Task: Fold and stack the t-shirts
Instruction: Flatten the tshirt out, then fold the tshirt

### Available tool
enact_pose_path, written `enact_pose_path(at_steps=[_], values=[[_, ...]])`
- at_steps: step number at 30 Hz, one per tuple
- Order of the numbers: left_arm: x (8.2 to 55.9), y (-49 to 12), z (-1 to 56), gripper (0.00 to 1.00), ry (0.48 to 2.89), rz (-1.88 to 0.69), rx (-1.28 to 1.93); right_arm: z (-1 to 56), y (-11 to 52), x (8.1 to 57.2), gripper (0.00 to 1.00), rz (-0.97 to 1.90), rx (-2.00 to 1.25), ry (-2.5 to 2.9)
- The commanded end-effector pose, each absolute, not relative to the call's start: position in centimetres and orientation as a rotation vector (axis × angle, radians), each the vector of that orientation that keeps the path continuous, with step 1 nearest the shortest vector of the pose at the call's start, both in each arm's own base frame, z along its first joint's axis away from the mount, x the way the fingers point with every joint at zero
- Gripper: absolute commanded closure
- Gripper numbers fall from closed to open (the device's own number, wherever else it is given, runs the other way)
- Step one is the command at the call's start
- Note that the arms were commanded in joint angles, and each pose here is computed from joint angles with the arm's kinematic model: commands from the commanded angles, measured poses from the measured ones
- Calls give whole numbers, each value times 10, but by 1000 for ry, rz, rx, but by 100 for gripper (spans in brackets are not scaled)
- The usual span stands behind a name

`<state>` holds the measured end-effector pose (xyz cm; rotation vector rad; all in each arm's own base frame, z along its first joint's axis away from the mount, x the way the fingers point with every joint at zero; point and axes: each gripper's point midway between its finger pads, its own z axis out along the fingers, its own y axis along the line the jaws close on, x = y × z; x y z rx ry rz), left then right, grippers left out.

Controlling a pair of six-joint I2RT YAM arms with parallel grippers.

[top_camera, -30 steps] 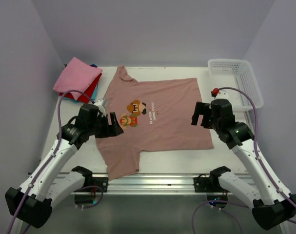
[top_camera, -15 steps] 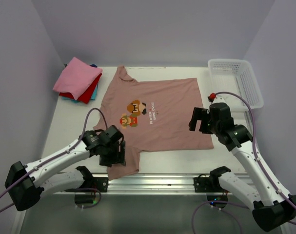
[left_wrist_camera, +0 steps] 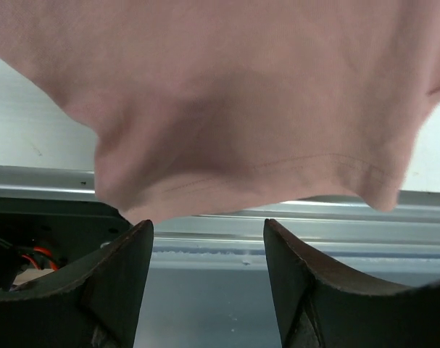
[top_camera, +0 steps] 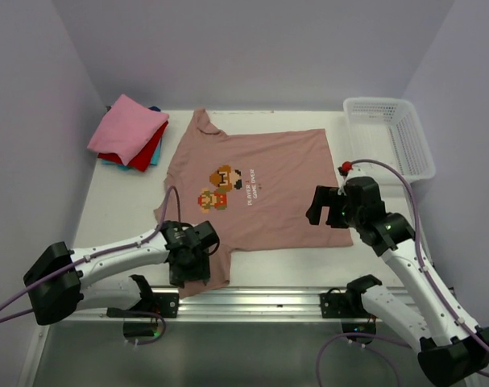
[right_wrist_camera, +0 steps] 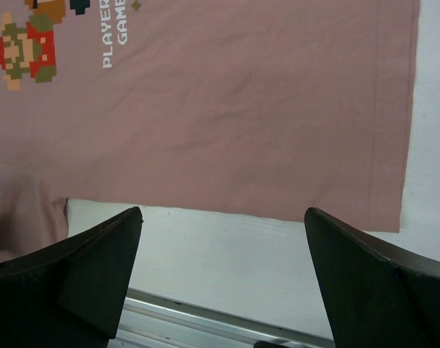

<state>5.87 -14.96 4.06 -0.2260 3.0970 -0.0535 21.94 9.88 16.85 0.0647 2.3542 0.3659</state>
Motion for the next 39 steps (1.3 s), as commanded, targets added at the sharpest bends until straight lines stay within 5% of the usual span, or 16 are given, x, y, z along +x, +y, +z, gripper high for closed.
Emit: enact_pose_path(at_steps=[1, 14, 18, 20, 24, 39], values=[[59, -145, 25, 35, 3077, -4, -322, 176, 109, 218, 1, 441, 13, 2311], [57, -149, -4, 36, 3116, 10, -263, 179, 106, 212, 1, 439, 22, 2304], [53, -145, -14, 54, 3128, 6, -252, 182, 103, 214, 1, 418, 34, 2299], [46, -147, -16, 77, 3157, -31, -254, 181, 102, 213, 2, 410, 35, 2304], [48, -149, -11, 100, 3145, -54, -257, 179, 99, 214, 2, 389, 52, 2311], [116, -198, 100, 100, 2831, -323, -169, 114, 53, 225, 1, 4, 465, 2446]])
